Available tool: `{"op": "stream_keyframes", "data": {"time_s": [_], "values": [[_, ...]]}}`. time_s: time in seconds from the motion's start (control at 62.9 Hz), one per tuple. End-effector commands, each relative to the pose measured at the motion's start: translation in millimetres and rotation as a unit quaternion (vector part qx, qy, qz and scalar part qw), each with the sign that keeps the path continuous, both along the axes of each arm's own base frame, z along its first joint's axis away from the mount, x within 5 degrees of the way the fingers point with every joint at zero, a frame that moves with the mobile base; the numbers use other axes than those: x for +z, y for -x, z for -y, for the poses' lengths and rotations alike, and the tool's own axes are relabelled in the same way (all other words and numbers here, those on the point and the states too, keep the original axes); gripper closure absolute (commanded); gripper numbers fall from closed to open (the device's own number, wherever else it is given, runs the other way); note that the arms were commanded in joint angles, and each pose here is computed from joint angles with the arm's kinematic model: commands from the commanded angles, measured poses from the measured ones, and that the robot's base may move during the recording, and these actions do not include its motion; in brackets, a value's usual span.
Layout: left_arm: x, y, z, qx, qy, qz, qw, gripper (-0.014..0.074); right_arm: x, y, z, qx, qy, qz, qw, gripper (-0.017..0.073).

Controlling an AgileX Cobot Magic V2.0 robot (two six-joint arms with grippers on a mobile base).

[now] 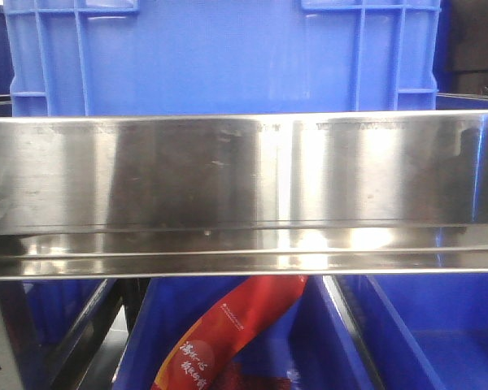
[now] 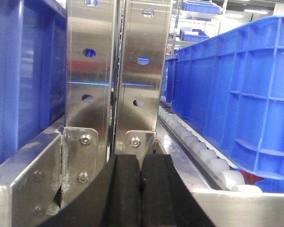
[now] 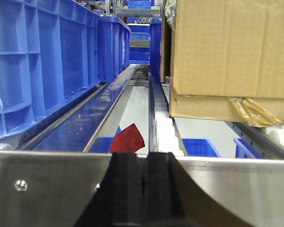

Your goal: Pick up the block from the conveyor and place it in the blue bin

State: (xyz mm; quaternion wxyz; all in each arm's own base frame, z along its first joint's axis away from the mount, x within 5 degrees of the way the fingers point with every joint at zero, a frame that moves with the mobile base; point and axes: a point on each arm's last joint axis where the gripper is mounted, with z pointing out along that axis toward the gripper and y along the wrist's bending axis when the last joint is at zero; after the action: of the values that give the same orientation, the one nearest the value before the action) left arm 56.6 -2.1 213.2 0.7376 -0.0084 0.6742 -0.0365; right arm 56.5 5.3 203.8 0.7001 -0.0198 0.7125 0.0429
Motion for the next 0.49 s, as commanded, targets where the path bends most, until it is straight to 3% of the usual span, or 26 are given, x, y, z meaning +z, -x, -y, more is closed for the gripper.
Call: {"op": "stream_keyframes", "data": {"time_s": [0.0,0.477], "values": [[1.8,0.6,-0.1,0.001,-0.003,0.008,1.0,0.0705,2.1,0.2,0.6,-0.005,0.005,0.012,1.0,0.0721],[1.8,0.6,-0.1,0.001,-0.003,0.008,1.0,0.0705,2.1,0.2,0.6,-0.005,0.005,0.012,1.0,0.0721]]}}
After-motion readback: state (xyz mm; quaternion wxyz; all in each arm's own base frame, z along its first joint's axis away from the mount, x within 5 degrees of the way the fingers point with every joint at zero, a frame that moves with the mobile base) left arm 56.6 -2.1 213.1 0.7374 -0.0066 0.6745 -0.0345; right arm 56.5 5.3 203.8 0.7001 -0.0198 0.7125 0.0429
